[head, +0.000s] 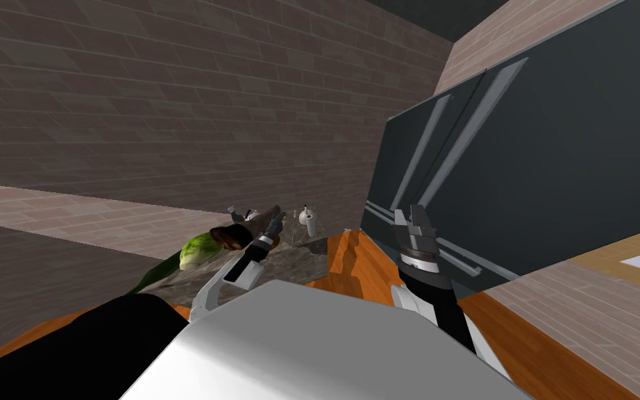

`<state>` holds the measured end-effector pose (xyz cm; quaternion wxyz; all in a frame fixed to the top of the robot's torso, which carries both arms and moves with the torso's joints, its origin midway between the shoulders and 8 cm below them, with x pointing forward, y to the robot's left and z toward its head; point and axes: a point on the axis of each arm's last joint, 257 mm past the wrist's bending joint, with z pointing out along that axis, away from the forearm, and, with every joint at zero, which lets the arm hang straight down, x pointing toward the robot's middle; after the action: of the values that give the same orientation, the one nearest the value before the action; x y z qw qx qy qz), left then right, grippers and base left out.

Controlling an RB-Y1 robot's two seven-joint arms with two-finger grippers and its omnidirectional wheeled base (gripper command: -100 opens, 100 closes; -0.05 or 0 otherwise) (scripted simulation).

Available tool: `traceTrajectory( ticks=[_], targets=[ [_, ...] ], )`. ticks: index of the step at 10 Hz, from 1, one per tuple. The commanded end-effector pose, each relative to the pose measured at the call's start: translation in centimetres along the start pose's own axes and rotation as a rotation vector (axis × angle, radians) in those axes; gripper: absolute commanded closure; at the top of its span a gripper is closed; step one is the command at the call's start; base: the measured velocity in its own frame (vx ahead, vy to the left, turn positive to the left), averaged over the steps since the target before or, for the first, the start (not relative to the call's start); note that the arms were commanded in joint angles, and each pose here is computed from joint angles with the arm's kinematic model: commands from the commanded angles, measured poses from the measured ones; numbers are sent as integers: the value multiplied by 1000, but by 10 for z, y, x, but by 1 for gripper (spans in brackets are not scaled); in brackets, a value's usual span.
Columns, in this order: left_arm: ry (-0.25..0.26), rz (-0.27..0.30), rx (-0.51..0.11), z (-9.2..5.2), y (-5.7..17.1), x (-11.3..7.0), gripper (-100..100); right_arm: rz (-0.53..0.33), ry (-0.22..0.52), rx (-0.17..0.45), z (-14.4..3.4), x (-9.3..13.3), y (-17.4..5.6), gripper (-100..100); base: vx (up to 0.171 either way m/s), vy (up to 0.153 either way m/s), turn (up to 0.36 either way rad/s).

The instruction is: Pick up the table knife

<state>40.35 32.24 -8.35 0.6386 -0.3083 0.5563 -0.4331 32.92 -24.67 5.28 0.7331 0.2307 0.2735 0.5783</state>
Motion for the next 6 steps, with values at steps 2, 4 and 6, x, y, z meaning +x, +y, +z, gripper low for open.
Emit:
traceTrajectory(
  ticks=[2,4,6],
  targets=[
    [31,49,-85,-1,25,-4,-100,0,0,0,0,0,0,0,-5,-49,-56],
    [48,80,-145,-4,44,-8,-100,0,0,0,0,0,0,0,0,-38,-66],
    [73,138,-254,-14,80,-17,-100,0,0,0,0,0,0,0,11,-84,-129]
  ],
)
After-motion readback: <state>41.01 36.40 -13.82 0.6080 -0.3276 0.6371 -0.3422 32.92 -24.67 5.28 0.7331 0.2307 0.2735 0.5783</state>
